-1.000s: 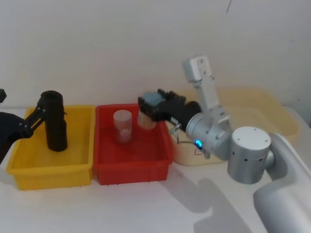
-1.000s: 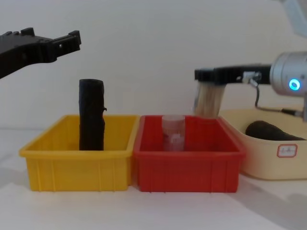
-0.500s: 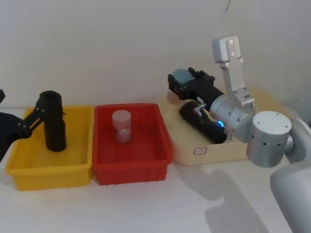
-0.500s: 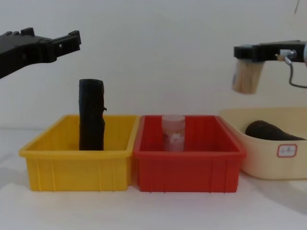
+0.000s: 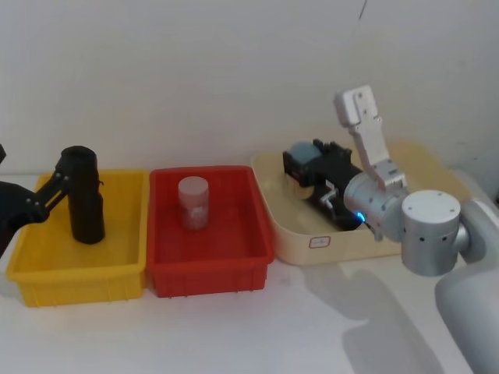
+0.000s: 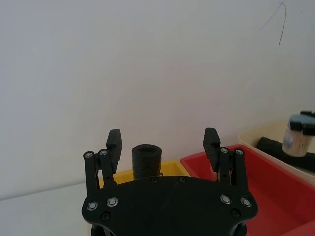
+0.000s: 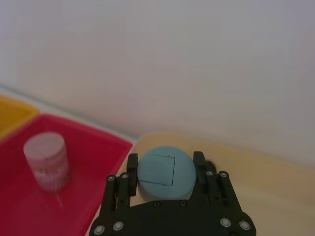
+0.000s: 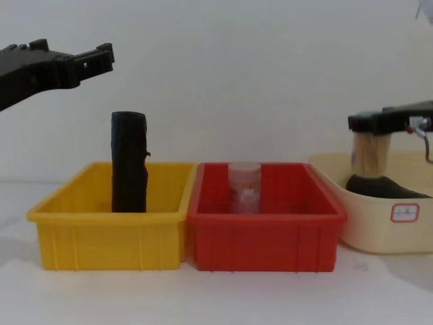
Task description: Pick up the garbage bag with the one hand and transfer it to the other hand.
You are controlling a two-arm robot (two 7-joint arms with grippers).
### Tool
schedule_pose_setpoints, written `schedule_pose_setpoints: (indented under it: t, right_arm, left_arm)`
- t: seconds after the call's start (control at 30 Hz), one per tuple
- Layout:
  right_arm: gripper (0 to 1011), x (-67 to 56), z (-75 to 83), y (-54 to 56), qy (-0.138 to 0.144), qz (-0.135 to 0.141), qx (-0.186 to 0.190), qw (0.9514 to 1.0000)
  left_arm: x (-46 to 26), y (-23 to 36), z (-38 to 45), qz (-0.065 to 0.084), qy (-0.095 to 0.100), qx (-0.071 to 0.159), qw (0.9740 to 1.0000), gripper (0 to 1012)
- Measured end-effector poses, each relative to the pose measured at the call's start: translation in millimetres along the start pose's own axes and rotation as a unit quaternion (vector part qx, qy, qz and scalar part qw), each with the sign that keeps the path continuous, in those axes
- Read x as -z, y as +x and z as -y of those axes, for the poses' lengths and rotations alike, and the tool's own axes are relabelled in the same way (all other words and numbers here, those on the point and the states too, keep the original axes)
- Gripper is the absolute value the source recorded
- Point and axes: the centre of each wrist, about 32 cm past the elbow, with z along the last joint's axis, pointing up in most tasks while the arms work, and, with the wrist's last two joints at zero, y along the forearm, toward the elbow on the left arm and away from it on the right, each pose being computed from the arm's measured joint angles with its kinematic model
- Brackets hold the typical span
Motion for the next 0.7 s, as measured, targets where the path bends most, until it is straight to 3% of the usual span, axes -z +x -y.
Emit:
schedule_pose_setpoints:
  t: [0.1, 0.23, 0.3, 0.4, 0.53, 0.7]
  right_arm:
    - [663, 3.8, -0.7, -0.1, -0.009, 0.004, -0.002, 0.9999]
    - [738, 11.0, -0.5, -0.7, -0.024, 0.008, -0.007, 0.9997]
    - [859, 14.0, 0.2, -0.7, -0.030, 0.008, -0.008, 0.9995]
    - [916, 17.2, 1.5, -0.9, -0.034, 0.008, -0.009, 0.9994]
    - [1002, 18.9, 4.1, -1.0, -0.033, 0.006, -0.009, 0.9994]
    - [1001, 16.8, 8.6, -1.9, -0.019, 0.000, -0.009, 0.9998]
  left_arm:
    - [0.0, 0.0, 0.0, 0.000, 0.000, 0.000, 1.0000, 1000]
    - [0.0, 0.0, 0.0, 0.000, 0.000, 0.000, 1.0000, 1000]
    - [0.0, 0.0, 0.0, 0.000, 0.000, 0.000, 1.0000, 1000]
    - [0.0, 0.0, 0.0, 0.000, 0.000, 0.000, 1.0000, 1000]
    - [0.0, 0.0, 0.0, 0.000, 0.000, 0.000, 1.0000, 1000]
    - [0.0, 0.0, 0.0, 0.000, 0.000, 0.000, 1.0000, 1000]
